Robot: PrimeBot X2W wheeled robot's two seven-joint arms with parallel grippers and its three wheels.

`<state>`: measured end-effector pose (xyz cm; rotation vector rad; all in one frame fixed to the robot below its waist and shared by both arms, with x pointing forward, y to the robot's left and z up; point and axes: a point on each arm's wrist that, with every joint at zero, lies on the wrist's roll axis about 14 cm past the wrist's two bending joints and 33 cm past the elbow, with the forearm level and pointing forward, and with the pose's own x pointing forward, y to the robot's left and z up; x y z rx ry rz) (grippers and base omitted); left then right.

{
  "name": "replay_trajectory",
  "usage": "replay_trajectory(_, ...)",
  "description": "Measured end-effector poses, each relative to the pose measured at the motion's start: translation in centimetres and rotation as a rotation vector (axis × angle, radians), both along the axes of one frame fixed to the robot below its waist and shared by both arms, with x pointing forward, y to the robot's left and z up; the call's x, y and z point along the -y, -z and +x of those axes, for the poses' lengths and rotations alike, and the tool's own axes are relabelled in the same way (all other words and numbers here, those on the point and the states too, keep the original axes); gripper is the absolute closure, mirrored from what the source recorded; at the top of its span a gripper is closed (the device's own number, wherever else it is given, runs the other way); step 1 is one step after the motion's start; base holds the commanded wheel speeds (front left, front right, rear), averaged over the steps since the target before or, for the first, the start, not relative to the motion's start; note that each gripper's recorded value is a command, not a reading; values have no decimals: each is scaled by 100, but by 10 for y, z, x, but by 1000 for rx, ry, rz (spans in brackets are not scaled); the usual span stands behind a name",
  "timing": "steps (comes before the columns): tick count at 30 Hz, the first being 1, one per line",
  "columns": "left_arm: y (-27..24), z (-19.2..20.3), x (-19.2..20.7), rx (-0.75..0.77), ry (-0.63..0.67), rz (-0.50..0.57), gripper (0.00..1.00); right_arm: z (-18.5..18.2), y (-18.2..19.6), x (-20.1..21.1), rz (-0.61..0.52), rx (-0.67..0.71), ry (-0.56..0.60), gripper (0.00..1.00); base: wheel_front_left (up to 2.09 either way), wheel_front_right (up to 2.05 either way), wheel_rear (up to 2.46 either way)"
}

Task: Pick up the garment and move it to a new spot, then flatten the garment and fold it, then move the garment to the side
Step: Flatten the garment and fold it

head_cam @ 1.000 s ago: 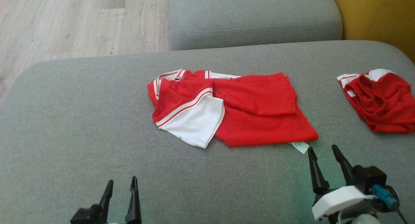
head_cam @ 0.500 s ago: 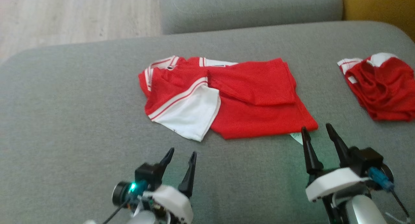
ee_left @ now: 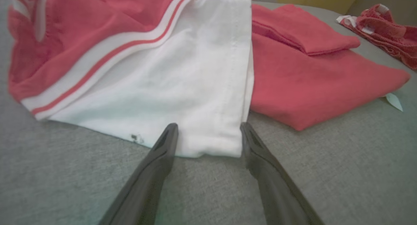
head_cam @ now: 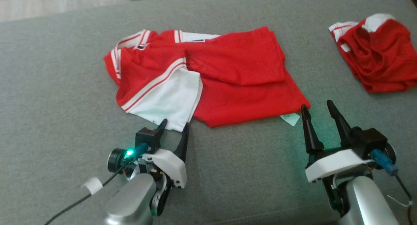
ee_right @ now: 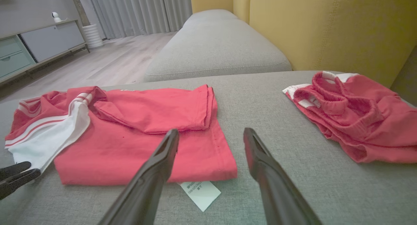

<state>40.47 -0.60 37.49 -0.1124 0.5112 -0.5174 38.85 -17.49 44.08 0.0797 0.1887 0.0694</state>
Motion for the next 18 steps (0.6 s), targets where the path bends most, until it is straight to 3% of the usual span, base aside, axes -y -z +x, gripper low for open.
replay_trajectory(5,5,6,5,-10,12,2,0,2,3,6,-3,-6,16,0,0,0,0)
replay_trajectory(6,5,6,5,-9,9,3,8,2,3,7,-3,-6,19,0,0,0,0)
replay_trajectory(7,6,6,3,-8,5,7,43,3,3,8,-3,-5,23,0,0,0,0)
replay_trajectory(11,8,3,-4,-7,-3,19,99,5,3,7,-9,-3,19,0,0,0,0)
replay_trajectory(18,3,-3,-21,27,-54,34,100,17,-5,-2,-12,23,-9,0,0,0,0)
